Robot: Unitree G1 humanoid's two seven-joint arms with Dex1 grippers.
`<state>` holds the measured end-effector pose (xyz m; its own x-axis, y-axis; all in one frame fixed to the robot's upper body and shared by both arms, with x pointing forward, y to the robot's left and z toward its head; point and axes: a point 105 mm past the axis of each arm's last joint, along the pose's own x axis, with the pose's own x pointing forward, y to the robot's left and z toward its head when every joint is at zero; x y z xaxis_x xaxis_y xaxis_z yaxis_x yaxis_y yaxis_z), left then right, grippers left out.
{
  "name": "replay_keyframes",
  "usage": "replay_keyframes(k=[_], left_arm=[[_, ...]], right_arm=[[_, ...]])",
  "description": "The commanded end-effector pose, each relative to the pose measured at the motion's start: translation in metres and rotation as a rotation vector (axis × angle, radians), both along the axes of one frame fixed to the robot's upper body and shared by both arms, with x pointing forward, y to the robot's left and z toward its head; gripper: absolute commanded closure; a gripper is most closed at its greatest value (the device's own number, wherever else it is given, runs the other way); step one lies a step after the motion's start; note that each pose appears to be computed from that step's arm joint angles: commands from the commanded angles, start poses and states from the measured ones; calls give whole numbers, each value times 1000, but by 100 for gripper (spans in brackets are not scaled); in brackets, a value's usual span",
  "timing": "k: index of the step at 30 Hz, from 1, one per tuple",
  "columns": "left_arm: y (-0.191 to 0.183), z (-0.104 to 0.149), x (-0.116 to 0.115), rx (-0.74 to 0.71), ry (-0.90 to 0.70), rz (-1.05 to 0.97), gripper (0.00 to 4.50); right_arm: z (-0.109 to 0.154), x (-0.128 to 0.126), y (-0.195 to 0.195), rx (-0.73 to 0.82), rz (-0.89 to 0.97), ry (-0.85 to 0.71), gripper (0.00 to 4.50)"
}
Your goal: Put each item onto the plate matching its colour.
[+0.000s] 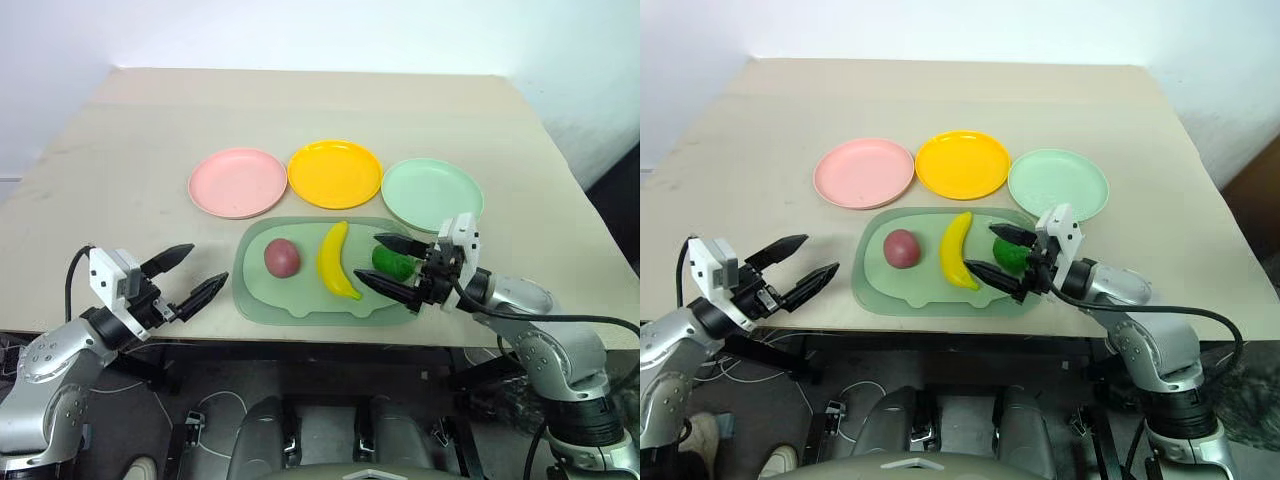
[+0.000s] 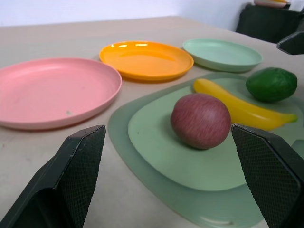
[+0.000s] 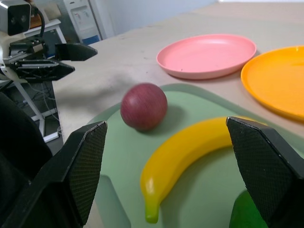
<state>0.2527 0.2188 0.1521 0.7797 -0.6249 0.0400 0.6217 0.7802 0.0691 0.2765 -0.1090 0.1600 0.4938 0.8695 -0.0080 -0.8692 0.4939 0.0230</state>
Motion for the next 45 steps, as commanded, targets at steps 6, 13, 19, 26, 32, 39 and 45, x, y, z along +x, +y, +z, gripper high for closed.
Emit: replay_keyframes(k=[6,13,19,26,32,39,45], left_arm=[[-4,16,2,13,-56,-31,6],[-10,12,6,7,-57,-64,6],[-21,9,12,-6,-66,-93,1],[-25,10,15,-1,-66,-123,1],[-30,12,15,-4,-68,-134,1],[-34,17,17,-3,-75,-135,1],[-34,17,13,-4,-71,-129,1]], right_arm=[[11,2,2,31,-8,-59,23],[12,17,-11,2,-51,-58,23],[12,23,-18,-19,-48,-59,11],[9,36,-19,-45,-83,-72,11],[-5,48,-17,-80,-92,-29,11],[-29,62,-21,-145,-114,31,11],[-37,57,-22,-174,-98,63,11]])
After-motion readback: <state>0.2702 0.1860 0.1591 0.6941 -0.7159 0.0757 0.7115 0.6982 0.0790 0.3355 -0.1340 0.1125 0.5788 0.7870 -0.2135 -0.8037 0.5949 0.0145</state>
